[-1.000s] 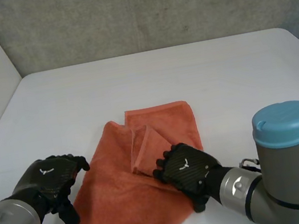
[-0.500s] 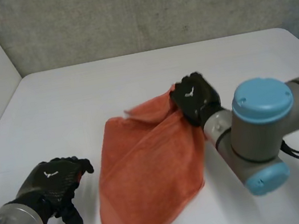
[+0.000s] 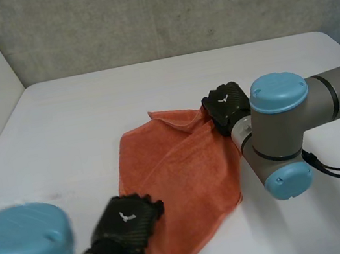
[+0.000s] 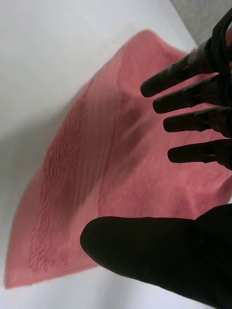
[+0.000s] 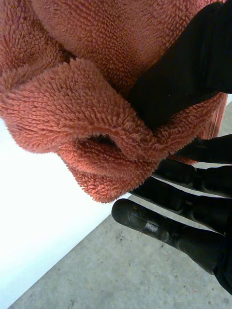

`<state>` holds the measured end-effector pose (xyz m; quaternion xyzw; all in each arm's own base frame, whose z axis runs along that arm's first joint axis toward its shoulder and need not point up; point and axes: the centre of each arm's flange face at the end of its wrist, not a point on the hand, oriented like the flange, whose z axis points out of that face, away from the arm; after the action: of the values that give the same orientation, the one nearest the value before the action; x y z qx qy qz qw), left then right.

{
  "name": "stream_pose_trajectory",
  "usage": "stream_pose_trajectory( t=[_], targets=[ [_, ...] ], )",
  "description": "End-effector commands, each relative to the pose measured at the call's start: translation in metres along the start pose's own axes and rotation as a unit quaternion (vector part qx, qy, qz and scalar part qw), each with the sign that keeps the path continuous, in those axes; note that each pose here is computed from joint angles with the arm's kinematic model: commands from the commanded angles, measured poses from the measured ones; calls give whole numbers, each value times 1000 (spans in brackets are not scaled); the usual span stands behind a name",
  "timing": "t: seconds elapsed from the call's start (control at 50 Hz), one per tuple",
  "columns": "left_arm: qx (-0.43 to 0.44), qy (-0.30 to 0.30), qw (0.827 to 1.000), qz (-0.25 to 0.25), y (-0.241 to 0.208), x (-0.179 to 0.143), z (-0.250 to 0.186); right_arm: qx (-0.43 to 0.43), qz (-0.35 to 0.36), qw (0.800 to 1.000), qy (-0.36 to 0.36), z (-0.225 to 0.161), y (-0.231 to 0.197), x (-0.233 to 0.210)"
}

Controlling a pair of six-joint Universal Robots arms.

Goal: Fold the laundry

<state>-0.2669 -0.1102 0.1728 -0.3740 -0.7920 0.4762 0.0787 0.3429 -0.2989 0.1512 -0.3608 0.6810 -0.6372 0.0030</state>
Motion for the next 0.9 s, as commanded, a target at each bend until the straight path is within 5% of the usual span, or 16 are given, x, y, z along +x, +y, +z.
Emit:
stream_pose_trajectory(
  t=[0.02,0.9],
  targets=[
    [-5,-32,999,36,16,25,8,-3,-1,1000,-3,-3,0,0],
    [-4,-10,1000,-19,23,47,22,-24,0,1000,-13,-10,15,-2]
  ],
)
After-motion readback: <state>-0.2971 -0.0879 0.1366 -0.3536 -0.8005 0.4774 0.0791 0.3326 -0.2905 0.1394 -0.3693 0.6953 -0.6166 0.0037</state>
